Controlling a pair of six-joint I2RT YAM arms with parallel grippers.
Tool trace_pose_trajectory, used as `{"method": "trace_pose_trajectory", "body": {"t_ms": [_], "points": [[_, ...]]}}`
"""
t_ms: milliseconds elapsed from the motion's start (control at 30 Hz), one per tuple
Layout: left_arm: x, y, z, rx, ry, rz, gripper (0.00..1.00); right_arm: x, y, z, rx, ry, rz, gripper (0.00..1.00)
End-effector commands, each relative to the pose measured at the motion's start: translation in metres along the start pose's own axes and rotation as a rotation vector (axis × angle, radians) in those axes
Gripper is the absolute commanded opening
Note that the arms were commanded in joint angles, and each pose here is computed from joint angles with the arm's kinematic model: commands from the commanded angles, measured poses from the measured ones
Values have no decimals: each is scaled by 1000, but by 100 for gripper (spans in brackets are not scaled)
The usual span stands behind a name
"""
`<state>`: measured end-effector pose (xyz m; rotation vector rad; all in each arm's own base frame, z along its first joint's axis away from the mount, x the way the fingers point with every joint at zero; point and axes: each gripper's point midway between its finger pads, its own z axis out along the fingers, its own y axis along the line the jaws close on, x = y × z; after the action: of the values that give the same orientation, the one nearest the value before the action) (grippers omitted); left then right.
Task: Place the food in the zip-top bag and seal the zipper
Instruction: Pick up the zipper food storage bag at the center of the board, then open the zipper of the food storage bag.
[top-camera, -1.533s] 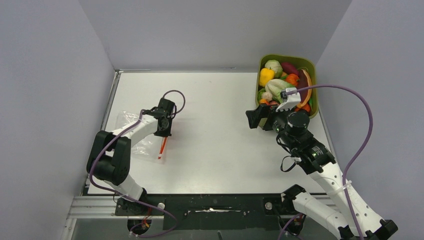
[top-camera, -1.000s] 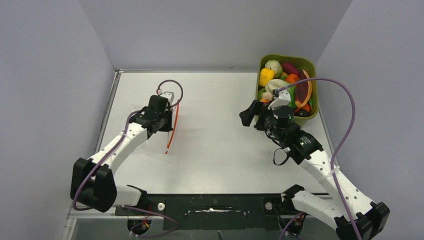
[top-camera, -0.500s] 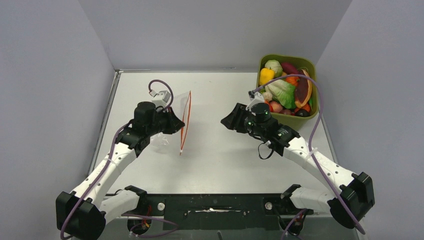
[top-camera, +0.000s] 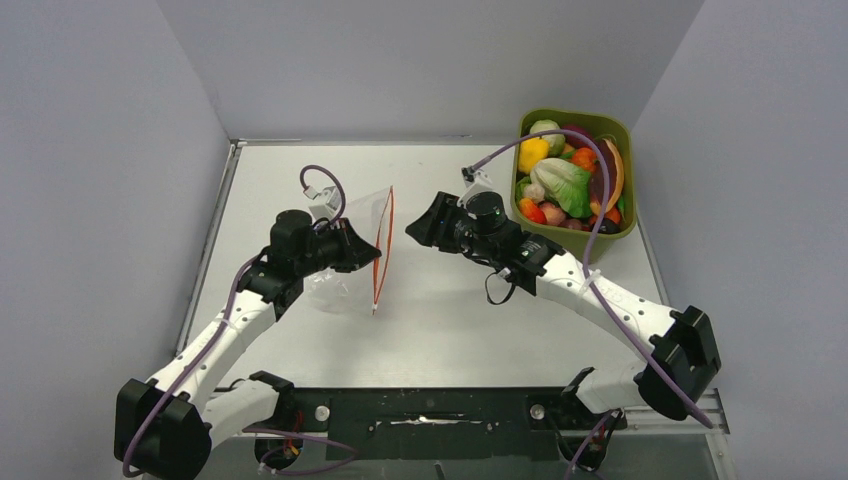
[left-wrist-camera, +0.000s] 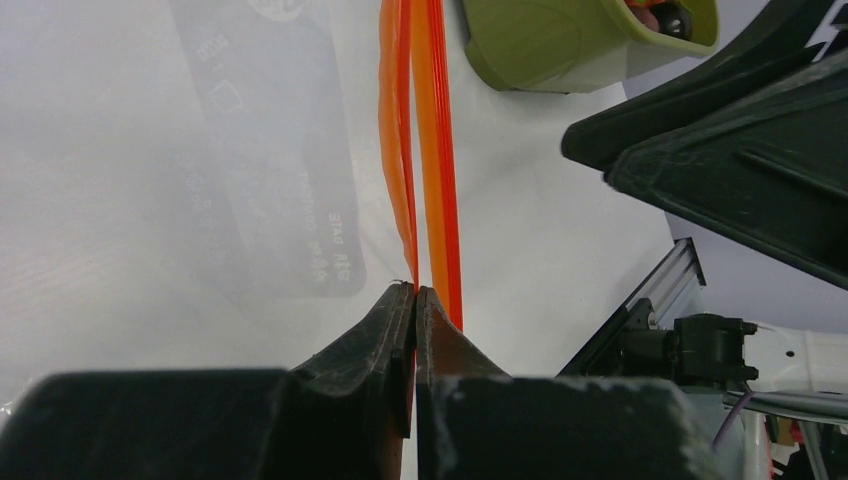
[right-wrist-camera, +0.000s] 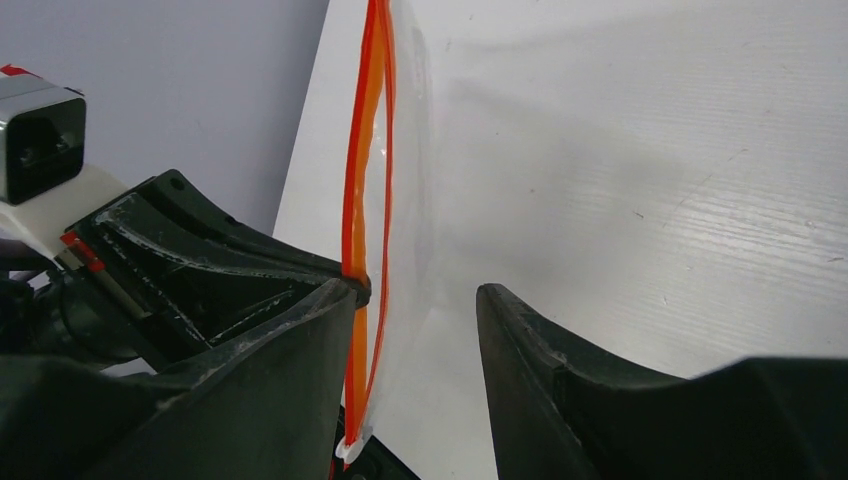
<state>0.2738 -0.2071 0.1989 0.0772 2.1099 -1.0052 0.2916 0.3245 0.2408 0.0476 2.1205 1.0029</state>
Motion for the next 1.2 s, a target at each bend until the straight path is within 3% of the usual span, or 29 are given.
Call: {"method": "trace_pose_trajectory", "body": {"t_ms": [0, 300, 533, 667, 933, 1067, 1167], "points": [[-21, -29, -8, 106, -77, 31, 0, -21, 33, 7, -85, -68, 30, 49], [-16, -27, -6, 109, -62, 19, 0, 3, 48, 31, -186, 25, 66, 48], [-8, -28, -6, 134, -41, 12, 0, 16, 35, 51, -130, 72, 80, 44], [-13, -29, -9, 115, -48, 24, 0, 19, 25, 55, -85, 75, 77, 37], [-36, -16, -23, -62, -79, -50, 0, -2, 1, 37, 53, -17, 16, 3], [-50, -24, -34, -67, -127, -38, 0, -12, -23, 23, 176, -62, -28, 0], [-71, -18, -47, -160, -194, 21, 0, -20, -42, 10, 258, -89, -54, 0]]}}
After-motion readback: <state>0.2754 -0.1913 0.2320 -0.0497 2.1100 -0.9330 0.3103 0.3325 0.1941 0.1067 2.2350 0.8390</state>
